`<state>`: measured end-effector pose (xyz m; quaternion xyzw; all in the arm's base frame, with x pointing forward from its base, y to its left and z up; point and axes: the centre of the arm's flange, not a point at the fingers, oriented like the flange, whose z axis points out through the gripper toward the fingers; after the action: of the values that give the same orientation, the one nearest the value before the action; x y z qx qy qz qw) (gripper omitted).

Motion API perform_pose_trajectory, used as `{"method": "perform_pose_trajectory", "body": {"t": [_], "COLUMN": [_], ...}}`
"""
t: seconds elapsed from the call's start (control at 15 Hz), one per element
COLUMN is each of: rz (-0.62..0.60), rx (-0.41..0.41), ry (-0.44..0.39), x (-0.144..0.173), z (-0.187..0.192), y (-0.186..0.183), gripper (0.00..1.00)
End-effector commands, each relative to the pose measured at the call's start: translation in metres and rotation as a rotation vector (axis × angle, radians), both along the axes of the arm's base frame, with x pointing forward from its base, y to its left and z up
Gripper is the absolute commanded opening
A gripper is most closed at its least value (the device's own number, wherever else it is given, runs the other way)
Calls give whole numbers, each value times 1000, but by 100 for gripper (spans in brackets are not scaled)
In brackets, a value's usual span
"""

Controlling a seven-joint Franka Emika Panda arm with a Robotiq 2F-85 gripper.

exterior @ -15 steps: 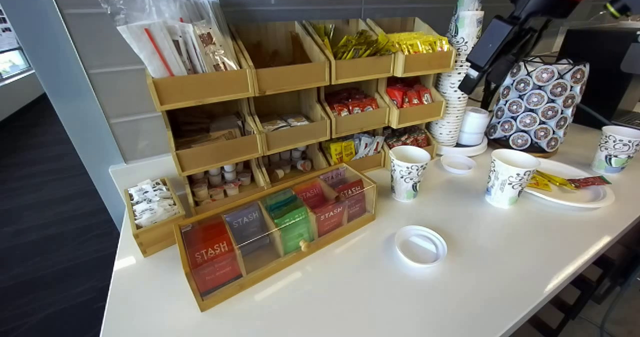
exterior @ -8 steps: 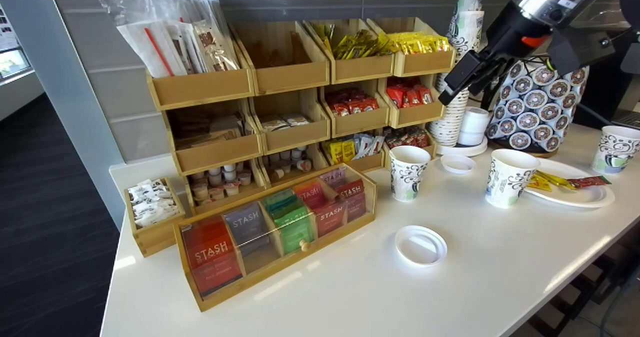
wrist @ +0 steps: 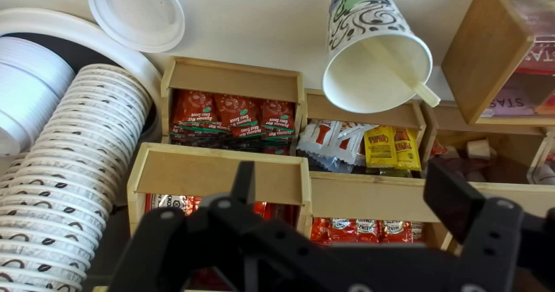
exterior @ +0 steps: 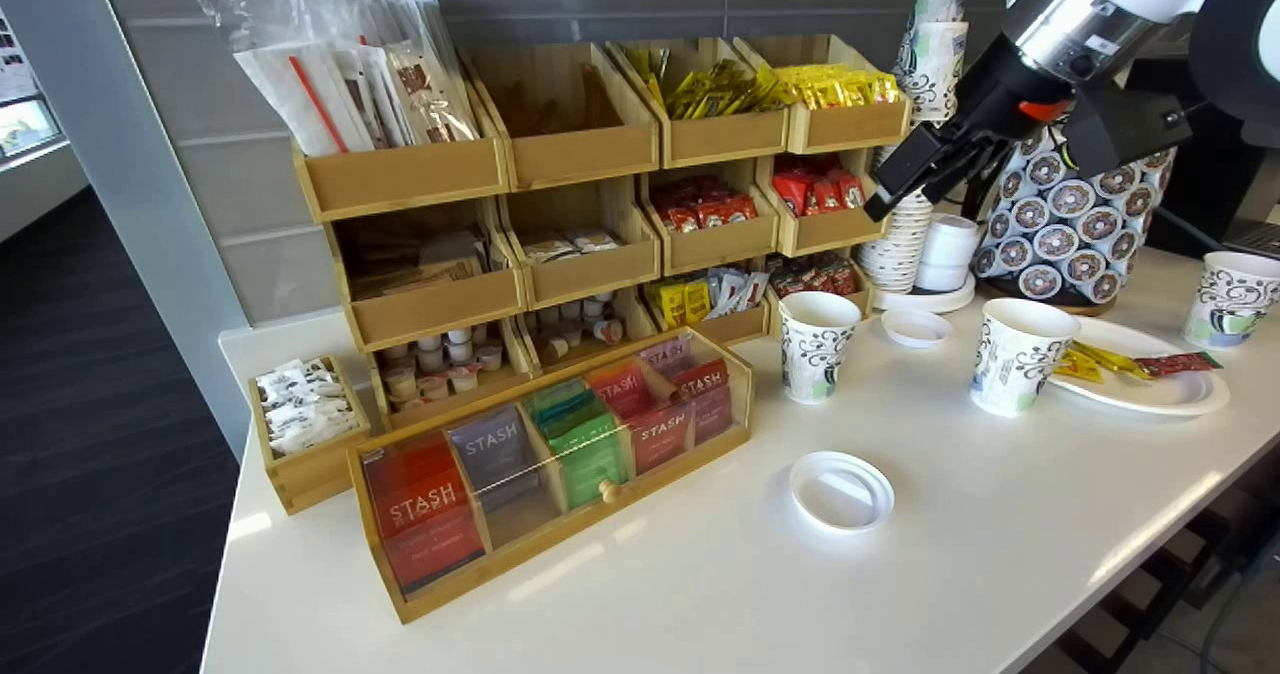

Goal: Pick up one red sachet from the middle far right tray and put on the white plate

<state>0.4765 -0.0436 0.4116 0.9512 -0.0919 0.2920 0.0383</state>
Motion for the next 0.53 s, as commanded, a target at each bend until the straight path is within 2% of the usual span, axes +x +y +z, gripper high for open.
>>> {"method": "perform_pose_trajectory", "body": {"t": [0.0,0.27,0.47], "rz": [-5,-12,-24], "rx": [-17,-31,-11], "ry": [-23,-115,-184], "x": [9,35,52], "z": [-6,-19,-28], "y": [-4,-15,-20], "gripper": [100,100,100]}}
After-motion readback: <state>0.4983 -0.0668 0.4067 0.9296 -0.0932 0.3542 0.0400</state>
